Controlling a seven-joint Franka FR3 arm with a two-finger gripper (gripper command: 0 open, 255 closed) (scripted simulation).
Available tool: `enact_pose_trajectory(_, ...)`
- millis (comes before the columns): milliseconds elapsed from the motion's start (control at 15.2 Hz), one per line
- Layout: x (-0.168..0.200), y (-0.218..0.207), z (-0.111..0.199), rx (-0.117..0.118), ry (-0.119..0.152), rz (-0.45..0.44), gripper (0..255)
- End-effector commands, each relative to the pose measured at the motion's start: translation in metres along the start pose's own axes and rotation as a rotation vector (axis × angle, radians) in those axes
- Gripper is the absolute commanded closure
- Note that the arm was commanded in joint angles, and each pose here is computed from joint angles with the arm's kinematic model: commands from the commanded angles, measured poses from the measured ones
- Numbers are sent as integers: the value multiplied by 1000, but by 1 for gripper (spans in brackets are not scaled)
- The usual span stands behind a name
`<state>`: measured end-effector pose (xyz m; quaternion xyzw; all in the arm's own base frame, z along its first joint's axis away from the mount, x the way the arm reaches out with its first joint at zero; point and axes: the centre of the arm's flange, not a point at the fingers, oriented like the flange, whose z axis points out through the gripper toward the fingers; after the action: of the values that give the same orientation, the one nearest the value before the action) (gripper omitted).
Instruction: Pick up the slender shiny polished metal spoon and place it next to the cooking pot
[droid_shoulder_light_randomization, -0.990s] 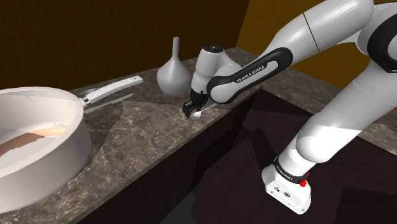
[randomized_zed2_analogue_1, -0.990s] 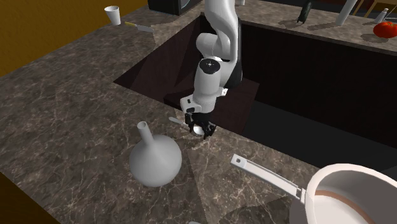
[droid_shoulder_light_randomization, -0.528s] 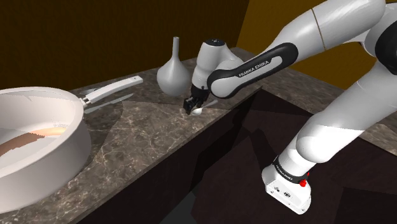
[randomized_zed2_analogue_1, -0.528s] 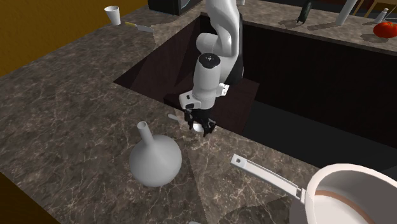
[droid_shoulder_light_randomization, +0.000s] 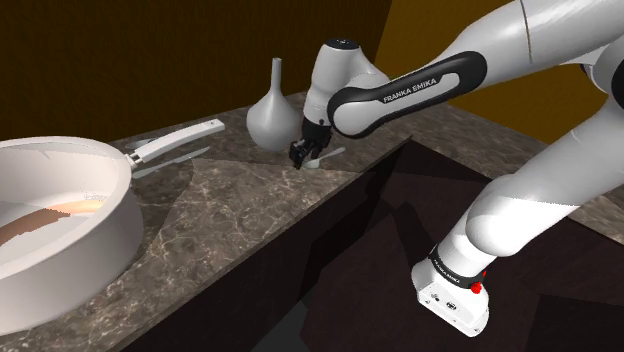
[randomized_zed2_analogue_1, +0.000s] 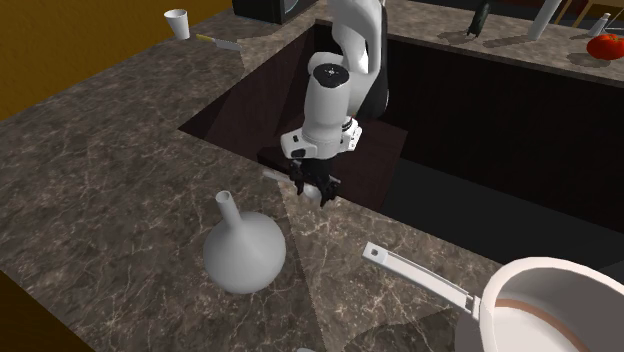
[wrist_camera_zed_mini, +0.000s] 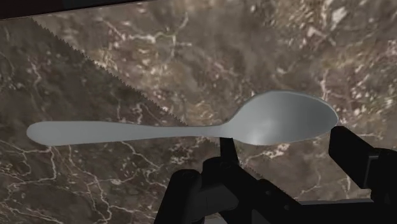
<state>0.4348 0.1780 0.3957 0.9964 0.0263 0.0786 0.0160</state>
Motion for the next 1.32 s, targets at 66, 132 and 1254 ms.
enact_pose_trajectory(66,2,0,-15,0,-1,0,255)
enact_pose_trajectory(132,3,1,-21,0,-1,0,255)
enact_pose_trajectory(1254,17,4,-109,0,-1,0,255)
